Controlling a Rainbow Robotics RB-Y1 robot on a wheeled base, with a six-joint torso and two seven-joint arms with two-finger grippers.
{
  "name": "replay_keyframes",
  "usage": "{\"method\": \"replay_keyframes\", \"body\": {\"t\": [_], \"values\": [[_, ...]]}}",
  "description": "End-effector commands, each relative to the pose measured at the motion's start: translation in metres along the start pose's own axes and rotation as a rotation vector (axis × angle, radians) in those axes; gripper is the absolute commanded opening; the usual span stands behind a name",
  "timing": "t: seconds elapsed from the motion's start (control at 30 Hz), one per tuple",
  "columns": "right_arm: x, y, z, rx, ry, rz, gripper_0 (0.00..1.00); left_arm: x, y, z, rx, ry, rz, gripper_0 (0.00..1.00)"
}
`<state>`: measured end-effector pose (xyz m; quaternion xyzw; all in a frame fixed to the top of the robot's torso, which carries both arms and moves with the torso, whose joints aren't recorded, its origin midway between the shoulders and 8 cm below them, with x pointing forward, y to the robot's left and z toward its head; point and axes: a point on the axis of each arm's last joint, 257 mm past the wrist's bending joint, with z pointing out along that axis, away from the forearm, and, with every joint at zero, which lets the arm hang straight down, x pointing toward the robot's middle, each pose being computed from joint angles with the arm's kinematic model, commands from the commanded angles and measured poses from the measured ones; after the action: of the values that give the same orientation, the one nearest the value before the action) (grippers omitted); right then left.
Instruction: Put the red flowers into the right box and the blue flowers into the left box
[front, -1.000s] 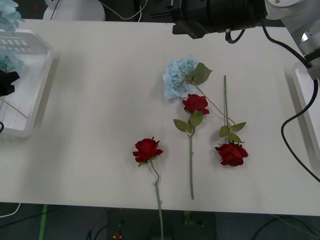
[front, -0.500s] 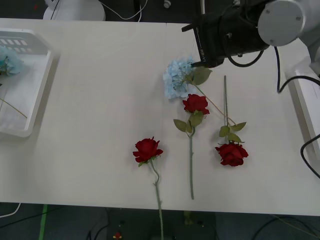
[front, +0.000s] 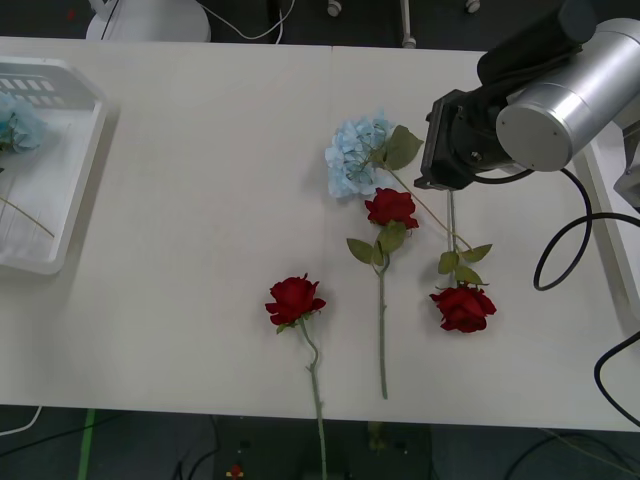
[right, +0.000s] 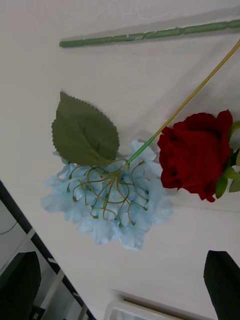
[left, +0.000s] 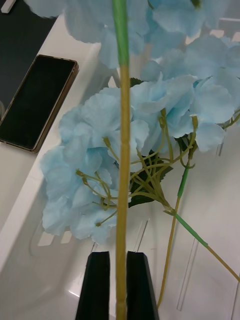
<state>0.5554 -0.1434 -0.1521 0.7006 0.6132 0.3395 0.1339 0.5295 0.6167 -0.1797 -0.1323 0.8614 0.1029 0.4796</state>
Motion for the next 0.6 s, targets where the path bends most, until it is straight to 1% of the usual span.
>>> {"method": "replay_keyframes", "body": {"t": [0.03, 0.07, 0.1, 0.13, 0.2, 0.27, 0.4, 0.5, 0.53, 0.6], "values": [[0.008, -0.024, 0.025, 0.065, -0.023, 0.218, 0.94, -0.028, 0.003, -0.009, 0.004, -0.037, -0.025, 0.51], [0.006, -0.03, 0.031, 0.084, -0.038, 0.265, 0.95, -0.027, -0.002, -0.008, 0.019, -0.036, -0.033, 0.61], [0.005, -0.034, 0.034, 0.095, -0.045, 0.285, 0.95, -0.028, -0.004, -0.008, 0.026, -0.038, -0.037, 0.65], [0.003, -0.042, 0.04, 0.121, -0.056, 0.329, 0.94, -0.028, -0.009, -0.008, 0.045, -0.038, -0.045, 0.74], [0.002, -0.054, 0.047, 0.163, -0.072, 0.391, 0.95, -0.033, -0.023, -0.014, 0.09, -0.034, -0.057, 0.8], [0.001, -0.063, 0.052, 0.186, -0.088, 0.438, 0.95, -0.039, -0.039, -0.024, 0.132, -0.023, -0.045, 0.83], [0.001, -0.077, 0.061, 0.215, -0.101, 0.489, 0.95, -0.052, -0.077, -0.054, 0.234, 0.009, -0.007, 0.83], [-0.007, -0.087, 0.062, 0.235, -0.119, 0.497, 0.94, -0.055, -0.107, -0.077, 0.323, 0.05, -0.053, 0.83], [-0.015, -0.093, 0.063, 0.245, -0.136, 0.502, 0.94, -0.055, -0.118, -0.087, 0.346, 0.071, -0.077, 0.84], [-0.025, -0.099, 0.064, 0.252, -0.151, 0.514, 0.95, -0.055, -0.132, -0.102, 0.358, 0.102, -0.093, 0.9]]}}
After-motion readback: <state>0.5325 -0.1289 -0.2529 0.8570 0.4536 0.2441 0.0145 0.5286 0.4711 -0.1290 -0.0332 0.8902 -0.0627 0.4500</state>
